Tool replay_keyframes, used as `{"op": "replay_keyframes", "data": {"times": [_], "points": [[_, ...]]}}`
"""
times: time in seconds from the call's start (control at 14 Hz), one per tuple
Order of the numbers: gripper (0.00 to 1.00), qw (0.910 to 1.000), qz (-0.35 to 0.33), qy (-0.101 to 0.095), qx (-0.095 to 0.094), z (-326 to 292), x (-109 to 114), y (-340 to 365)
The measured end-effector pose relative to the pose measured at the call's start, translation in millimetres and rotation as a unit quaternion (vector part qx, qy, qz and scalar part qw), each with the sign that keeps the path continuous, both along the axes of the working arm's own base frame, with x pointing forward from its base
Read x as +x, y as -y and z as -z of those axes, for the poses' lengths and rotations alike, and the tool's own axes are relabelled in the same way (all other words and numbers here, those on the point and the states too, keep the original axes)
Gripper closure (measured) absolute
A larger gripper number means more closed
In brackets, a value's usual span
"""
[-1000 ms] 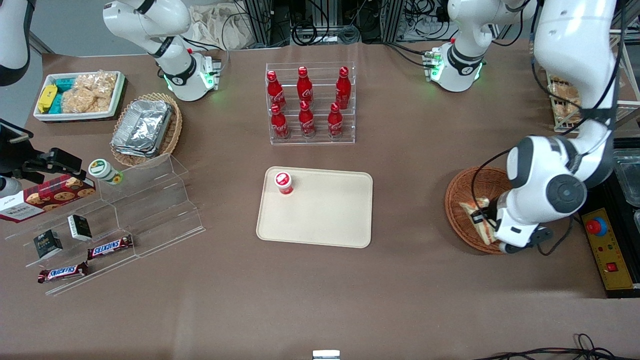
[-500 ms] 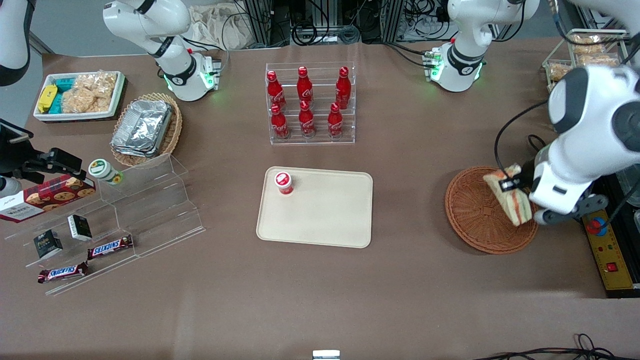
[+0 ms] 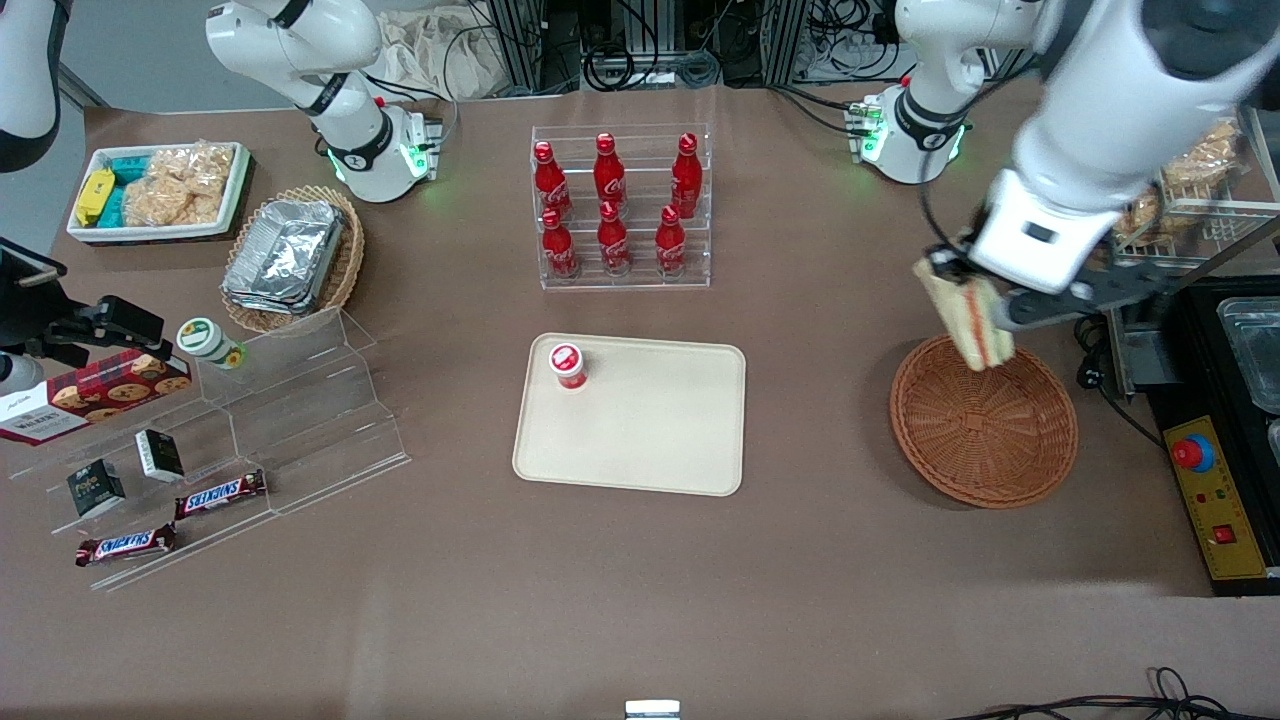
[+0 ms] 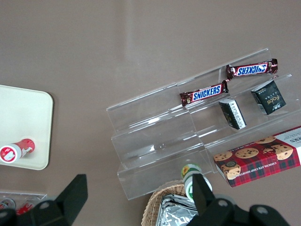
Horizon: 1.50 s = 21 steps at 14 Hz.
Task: Place sandwich from basket to tray
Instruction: 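Lift the sandwich and carry it over the cream tray, then lower the sandwich onto the tray and open the left gripper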
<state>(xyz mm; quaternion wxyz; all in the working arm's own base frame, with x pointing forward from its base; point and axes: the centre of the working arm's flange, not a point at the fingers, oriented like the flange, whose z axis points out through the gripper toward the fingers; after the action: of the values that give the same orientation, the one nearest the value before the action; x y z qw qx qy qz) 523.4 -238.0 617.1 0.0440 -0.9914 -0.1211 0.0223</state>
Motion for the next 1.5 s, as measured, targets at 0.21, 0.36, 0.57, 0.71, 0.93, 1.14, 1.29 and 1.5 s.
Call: {"op": "replay_keyframes", "data": {"times": [0.21, 0.36, 0.57, 0.71, 0.93, 1.14, 1.29, 1.5], "points": [[0.85, 0.9998, -0.014, -0.01, -0.008, 25.8, -21.5, 74.4], [0.85, 0.9992, -0.025, -0.009, -0.031, 62.4, -6.2, 101.0], [0.85, 0.9967, -0.039, -0.029, -0.065, 145.1, 24.9, 132.7], [0.85, 0.9959, -0.04, -0.037, -0.073, 207.8, 35.1, 158.1], [0.85, 0.9955, -0.053, -0.04, -0.068, 293.9, 36.6, 189.1], [0.85, 0.9938, -0.059, -0.058, -0.074, 343.7, 38.9, 193.9], [0.82, 0.9934, -0.06, -0.063, -0.075, 353.9, 39.5, 194.3], [0.71, 0.9935, -0.059, -0.051, -0.083, 357.4, 43.0, 196.1]]}}
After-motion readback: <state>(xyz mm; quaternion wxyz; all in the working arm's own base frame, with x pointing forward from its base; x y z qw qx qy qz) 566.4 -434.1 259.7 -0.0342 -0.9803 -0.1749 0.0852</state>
